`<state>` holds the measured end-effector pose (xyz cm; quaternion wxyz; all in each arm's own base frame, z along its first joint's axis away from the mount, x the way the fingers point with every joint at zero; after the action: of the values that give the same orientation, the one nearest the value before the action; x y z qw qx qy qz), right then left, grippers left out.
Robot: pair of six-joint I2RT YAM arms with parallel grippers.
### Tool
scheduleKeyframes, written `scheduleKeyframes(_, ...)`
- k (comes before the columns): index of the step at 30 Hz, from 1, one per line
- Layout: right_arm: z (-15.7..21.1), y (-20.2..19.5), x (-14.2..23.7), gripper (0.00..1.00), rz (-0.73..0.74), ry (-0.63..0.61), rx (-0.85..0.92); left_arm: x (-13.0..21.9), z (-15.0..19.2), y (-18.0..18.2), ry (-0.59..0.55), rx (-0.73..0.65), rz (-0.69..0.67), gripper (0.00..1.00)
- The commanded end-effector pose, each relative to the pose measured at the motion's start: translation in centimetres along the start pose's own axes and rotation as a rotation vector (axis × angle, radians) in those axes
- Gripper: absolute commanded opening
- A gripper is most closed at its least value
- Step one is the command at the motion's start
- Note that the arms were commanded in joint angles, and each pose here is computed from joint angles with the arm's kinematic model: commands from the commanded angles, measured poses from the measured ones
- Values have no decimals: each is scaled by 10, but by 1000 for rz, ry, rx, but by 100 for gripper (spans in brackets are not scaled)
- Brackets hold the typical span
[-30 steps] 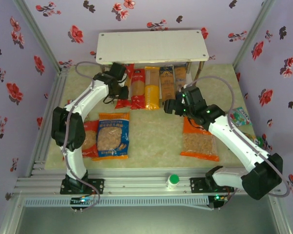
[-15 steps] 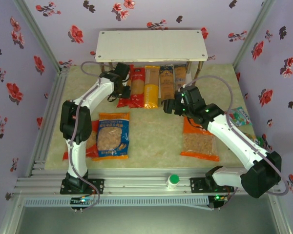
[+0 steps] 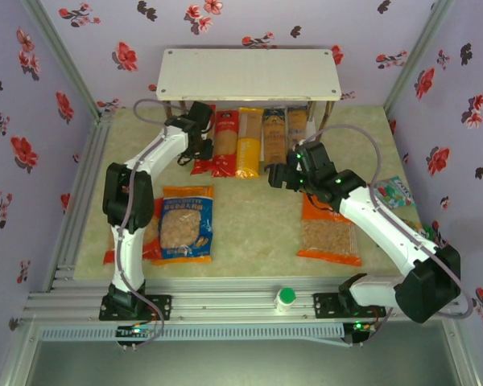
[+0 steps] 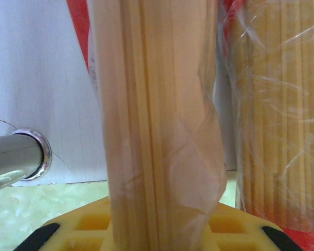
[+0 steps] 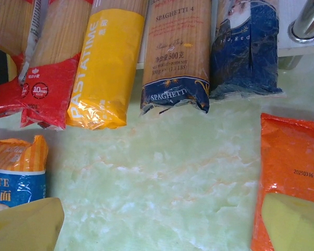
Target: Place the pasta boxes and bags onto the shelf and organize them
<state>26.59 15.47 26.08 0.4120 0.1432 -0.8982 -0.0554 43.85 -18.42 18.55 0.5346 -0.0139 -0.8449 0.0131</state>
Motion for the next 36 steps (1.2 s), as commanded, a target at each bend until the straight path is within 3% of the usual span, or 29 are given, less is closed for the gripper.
scheduleKeyframes(1, -10, 4, 2, 98, -15, -22, 18, 8, -35, 1, -146, 38, 17, 1)
scheduleKeyframes(3, -10, 4, 1, 98, -16, -19, 19, 6, -36, 0, -140, 36, 14, 4)
scheduleKeyframes(7, -10, 4, 0, 98, -12, -15, 18, 3, -36, 0, -139, 34, 13, 24)
scheduleKeyframes(12, -10, 4, 0, 98, -13, -16, 17, 4, -37, 0, -146, 26, 12, 32)
scheduleKeyframes(13, -10, 5, 0, 98, -14, -16, 18, 4, -37, 1, -148, 26, 10, 43)
scheduleKeyframes(20, -9, 4, 0, 98, -9, -13, 16, 4, -38, 3, -158, 7, -10, 61)
scheduleKeyframes(25, -9, 4, 0, 98, -8, -12, 16, 9, -36, 3, -183, -12, -2, 81)
scheduleKeyframes(29, -10, 4, 1, 98, -6, -13, 19, 17, -34, 6, -222, -31, 10, 87)
scheduleKeyframes(36, -11, 2, 3, 98, 10, -16, 23, 55, -28, 4, -369, -45, 101, 87)
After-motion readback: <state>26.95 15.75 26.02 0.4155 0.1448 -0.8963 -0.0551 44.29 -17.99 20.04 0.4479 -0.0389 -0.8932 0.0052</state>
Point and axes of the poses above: each hand's point on the last joint's axis, 136 mm out from that joint toward the fingers, its own x axis back along the fingers, its own y axis along the line the jaws close on, z = x × y, the point moved 8 cm from there along x, back along the fingers, and after that the axes turned 8 degrees about x, right-handed, at the moved point
